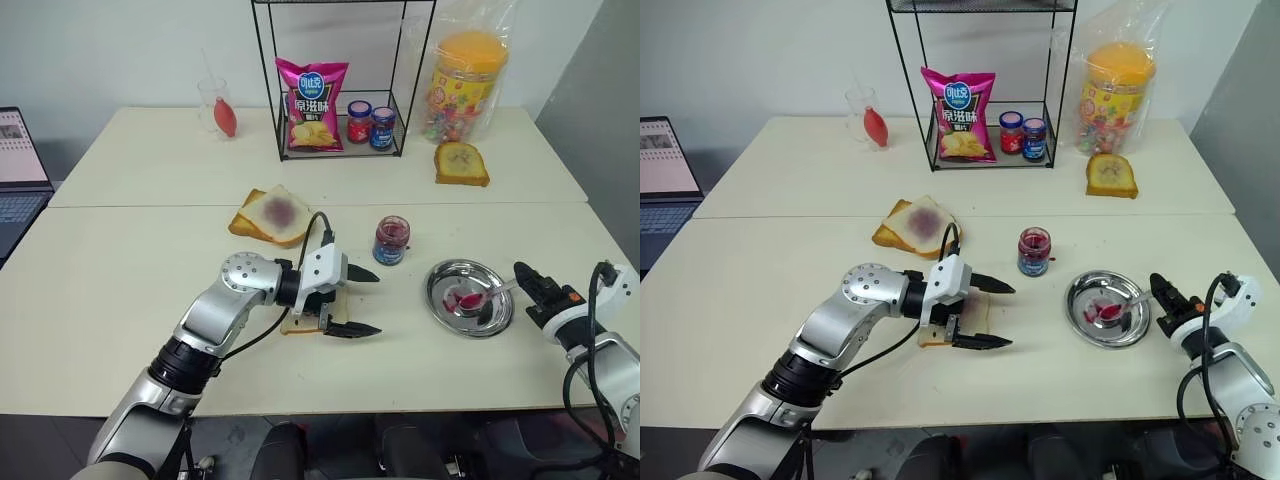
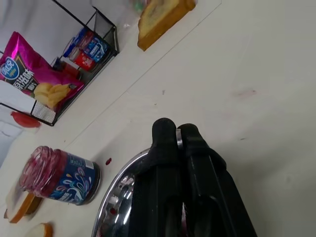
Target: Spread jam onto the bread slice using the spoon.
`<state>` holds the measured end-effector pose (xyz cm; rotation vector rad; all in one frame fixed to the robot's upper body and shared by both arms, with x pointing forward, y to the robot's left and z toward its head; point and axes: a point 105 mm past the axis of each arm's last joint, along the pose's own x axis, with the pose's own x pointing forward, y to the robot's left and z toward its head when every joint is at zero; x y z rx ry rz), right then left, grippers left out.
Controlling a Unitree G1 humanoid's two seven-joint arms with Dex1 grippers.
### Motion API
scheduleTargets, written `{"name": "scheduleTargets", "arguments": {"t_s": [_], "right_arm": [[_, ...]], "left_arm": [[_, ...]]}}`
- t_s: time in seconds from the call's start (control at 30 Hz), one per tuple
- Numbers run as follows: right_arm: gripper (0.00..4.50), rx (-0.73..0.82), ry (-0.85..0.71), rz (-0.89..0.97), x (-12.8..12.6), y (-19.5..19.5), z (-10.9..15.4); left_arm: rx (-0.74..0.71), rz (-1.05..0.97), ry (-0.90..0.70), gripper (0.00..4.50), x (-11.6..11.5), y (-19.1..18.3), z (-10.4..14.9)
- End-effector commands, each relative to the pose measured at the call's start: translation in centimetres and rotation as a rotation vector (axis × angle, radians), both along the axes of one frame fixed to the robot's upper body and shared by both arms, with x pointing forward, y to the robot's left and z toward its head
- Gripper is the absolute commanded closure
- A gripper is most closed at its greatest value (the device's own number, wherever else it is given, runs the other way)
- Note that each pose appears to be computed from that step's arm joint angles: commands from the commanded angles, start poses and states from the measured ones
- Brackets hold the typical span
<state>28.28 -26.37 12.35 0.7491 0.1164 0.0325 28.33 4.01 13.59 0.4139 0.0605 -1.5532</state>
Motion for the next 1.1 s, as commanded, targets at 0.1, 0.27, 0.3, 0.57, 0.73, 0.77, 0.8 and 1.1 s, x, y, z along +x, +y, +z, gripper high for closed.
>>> {"name": "scheduleTargets", "arguments": {"t_s": [0.1,0.27,0.3,0.57,0.73,0.77,0.8,1.1], "right_arm": [[4.47,-0.005,-0.002,0.001,0.7,0.0,-1.2],[3.16,-0.001,-0.011,-0.001,1.0,-0.1,-1.3],[2.96,0.003,-0.012,-0.01,1.1,-0.3,-1.3],[1.28,0.001,-0.021,-0.018,1.1,-0.8,-1.0],[0.05,-0.035,-0.025,-0.028,1.3,-1.2,-0.6],[0.0,-0.043,-0.023,-0.034,1.3,-1.5,-0.6],[0.0,-0.053,-0.022,-0.038,1.3,-1.8,-0.6],[0.0,-0.363,-0.024,-0.058,0.3,-6.4,2.8]], "left_arm": [[-0.035,0.024,-0.042,0.0,-0.2,-0.1,1.0],[-0.034,0.035,-0.043,0.0,-0.1,0.0,1.1],[-0.035,0.037,-0.043,0.0,-0.1,0.0,1.1],[-0.041,0.045,-0.043,0.0,-0.1,0.0,1.3],[-0.045,0.057,-0.049,0.0,0.2,0.1,1.5],[-0.046,0.061,-0.053,0.0,0.3,0.2,1.5],[-0.049,0.07,-0.06,0.0,0.5,0.3,1.7],[-0.099,0.323,-0.201,0.0,3.7,5.8,5.4]]}}
